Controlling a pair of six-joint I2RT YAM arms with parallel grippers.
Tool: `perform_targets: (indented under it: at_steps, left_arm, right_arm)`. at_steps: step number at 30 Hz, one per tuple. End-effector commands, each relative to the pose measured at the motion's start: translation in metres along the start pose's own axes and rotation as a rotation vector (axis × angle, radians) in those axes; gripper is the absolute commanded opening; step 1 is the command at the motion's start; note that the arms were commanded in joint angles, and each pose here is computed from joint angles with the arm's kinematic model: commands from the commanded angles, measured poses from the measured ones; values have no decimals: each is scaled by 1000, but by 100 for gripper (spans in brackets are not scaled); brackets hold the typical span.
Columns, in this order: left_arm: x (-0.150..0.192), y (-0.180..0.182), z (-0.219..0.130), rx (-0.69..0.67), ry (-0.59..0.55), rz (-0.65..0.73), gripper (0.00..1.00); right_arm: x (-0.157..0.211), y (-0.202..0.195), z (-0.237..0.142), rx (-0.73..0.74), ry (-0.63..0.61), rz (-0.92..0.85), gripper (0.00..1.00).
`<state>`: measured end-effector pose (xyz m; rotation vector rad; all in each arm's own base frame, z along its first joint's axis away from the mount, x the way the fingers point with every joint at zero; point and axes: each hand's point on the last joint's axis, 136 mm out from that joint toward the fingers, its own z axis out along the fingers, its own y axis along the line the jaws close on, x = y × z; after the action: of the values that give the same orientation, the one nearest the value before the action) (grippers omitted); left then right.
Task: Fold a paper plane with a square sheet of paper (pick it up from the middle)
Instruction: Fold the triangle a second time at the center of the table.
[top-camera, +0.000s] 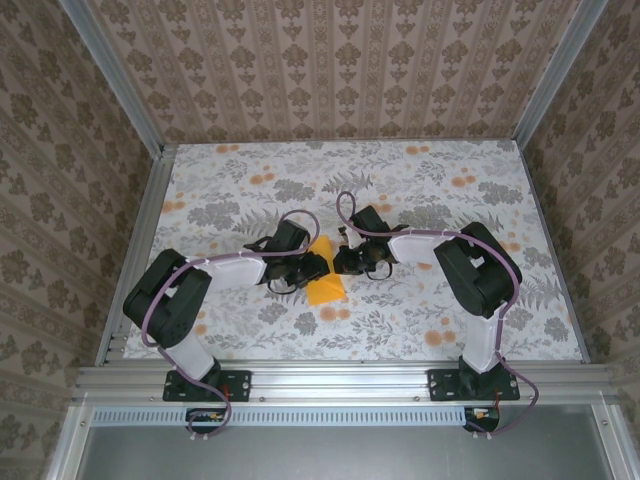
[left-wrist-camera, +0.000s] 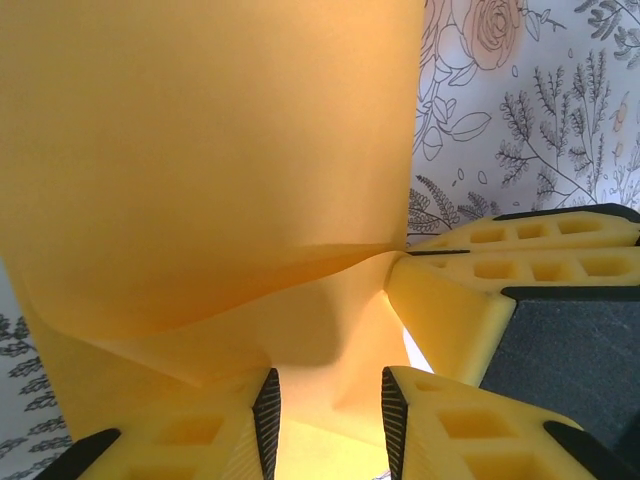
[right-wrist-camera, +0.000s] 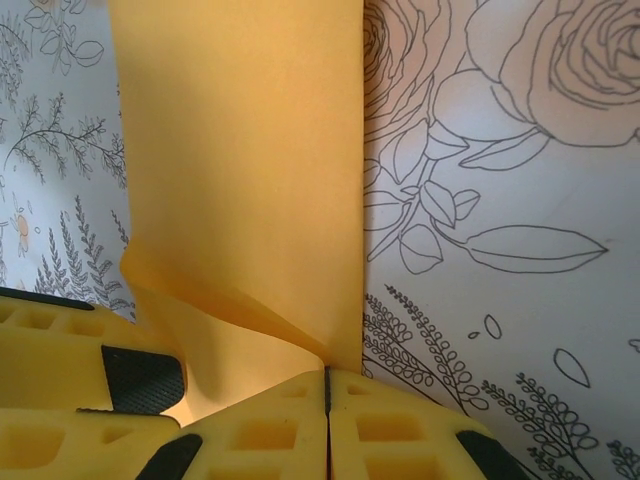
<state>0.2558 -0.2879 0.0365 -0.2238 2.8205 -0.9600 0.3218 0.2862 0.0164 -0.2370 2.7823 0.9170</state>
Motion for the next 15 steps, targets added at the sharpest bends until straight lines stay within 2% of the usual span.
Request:
perform_targets:
  at_steps: [1,15]
  left_arm:
    - [-10,-16,-7,44,-22,32,35]
    - [-15,-24,-5,65,-22,46,36]
  right_arm:
    - [5,-7,-6,45,2,2,8]
    - [7,-11,-6,61,-1,11,7]
